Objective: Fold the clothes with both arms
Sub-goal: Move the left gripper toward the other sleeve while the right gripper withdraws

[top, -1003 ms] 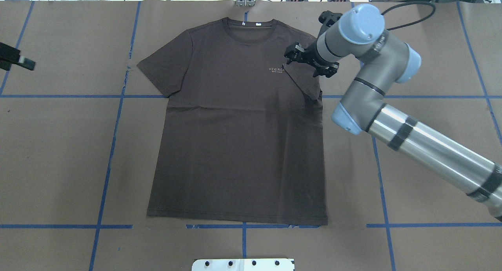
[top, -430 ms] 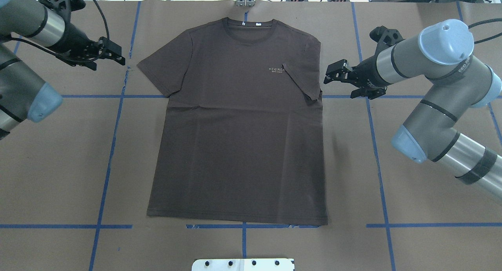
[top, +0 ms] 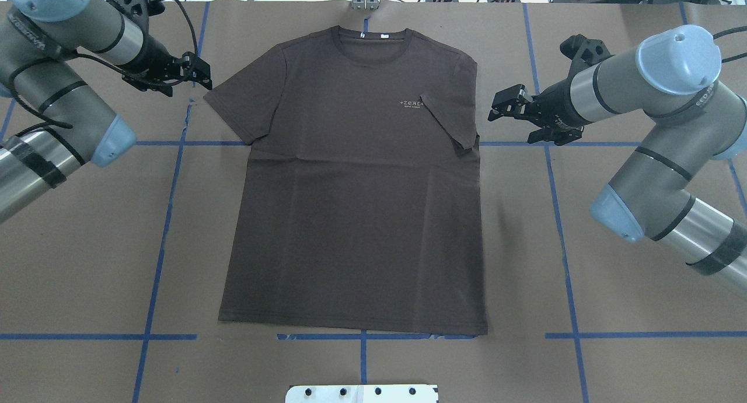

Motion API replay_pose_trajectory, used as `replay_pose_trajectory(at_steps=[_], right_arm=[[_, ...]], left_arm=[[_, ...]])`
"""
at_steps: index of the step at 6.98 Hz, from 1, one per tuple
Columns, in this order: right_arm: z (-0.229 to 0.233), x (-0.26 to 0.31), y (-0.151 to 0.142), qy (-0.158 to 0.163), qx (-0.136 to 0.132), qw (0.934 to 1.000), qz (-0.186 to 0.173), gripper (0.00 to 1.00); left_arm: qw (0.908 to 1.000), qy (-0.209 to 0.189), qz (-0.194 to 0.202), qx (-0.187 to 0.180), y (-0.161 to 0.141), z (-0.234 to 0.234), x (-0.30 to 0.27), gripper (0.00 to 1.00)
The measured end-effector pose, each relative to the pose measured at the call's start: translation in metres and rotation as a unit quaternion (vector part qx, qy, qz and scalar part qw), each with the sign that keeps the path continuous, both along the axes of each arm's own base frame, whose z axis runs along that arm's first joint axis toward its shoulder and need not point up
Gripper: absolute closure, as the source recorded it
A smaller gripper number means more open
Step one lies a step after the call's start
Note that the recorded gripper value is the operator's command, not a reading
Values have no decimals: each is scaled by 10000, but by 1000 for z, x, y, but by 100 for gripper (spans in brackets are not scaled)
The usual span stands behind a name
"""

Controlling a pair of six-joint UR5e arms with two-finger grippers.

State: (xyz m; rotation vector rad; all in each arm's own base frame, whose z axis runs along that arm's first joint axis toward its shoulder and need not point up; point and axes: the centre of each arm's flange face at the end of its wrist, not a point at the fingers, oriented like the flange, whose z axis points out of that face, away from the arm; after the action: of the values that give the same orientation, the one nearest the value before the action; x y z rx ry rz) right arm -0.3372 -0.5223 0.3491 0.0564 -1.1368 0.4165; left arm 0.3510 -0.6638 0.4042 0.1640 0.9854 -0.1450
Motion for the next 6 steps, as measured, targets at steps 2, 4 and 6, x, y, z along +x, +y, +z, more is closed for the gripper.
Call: replay_pose_trajectory(at_steps=[2,4,6], right_arm=[[2,2,-1,24,-25,9999,104,0],[7,2,-1,49,-55,9999,143,0],[17,5,3,84,-100,9998,160,0]], left_arm=[[9993,-312,-225,45,-14,10,26,14],[9973,-506,-478,252,-18,24,40,18],[9964,-588,-543,269,-24,37,49,18]])
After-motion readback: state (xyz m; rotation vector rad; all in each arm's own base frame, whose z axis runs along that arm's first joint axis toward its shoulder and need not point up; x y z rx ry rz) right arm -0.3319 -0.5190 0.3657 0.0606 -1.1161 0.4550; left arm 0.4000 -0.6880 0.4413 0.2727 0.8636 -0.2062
